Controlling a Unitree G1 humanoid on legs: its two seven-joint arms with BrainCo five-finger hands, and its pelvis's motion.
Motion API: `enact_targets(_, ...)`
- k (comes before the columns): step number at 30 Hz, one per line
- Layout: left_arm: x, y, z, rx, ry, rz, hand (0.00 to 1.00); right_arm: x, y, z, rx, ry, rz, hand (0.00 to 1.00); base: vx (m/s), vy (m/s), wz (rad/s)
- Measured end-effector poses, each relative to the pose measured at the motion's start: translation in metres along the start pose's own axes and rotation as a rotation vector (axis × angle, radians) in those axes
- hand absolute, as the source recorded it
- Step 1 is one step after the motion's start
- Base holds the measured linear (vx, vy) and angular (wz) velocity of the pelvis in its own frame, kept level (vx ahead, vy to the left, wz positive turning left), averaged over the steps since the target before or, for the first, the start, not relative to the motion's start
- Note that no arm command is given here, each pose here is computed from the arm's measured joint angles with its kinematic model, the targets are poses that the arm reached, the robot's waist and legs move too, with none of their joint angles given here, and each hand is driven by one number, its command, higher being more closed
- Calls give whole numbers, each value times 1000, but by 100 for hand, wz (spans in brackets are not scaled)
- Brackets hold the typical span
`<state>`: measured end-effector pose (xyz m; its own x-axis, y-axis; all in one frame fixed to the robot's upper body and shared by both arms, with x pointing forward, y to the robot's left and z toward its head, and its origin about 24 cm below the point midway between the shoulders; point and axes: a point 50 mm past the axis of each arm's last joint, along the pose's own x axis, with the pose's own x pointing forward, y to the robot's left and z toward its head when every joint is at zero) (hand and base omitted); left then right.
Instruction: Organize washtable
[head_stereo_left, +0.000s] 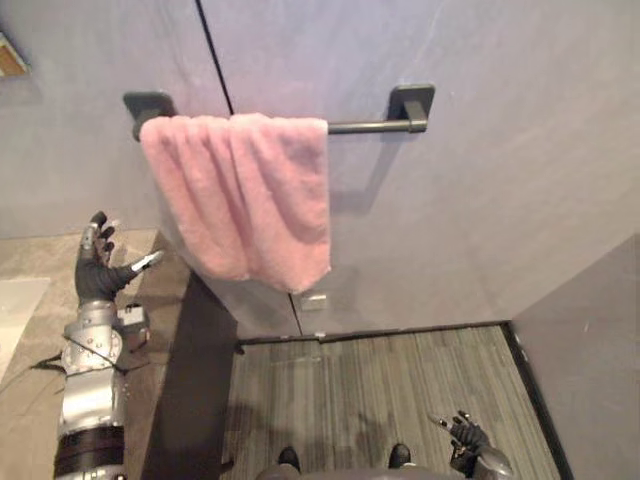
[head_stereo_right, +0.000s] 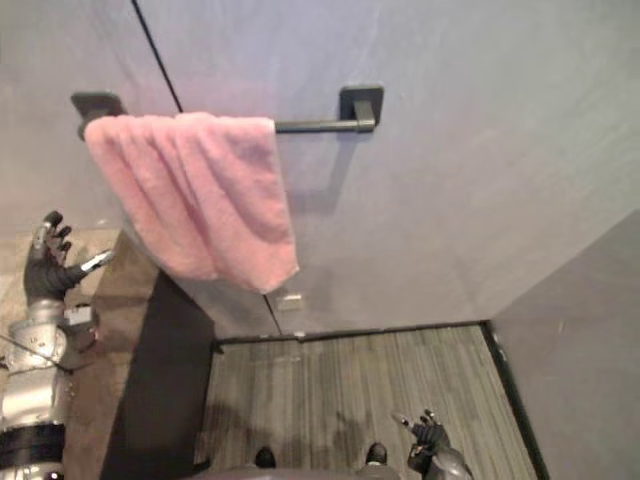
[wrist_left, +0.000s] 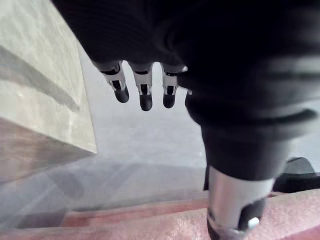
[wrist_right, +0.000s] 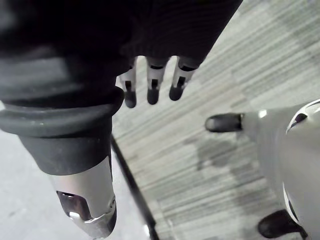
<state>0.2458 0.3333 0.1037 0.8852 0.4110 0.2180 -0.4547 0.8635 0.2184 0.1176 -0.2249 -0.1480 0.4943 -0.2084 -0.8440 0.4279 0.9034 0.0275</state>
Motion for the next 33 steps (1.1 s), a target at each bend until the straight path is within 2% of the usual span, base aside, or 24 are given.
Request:
enact_targets(9, 23, -6, 6, -3, -1, -30, 0, 0, 1, 5, -3, -20, 4, 0, -36, -16, -11)
enact_targets(26, 27, -28, -2, 31, 40, -157, 0, 1, 2, 15, -5, -54, 7, 0, -11, -12, -5)
enact_targets(33, 32, -33, -5, 34, 64, -162, 0, 1, 3, 19, -7, -69, 11, 0, -27, -20, -5)
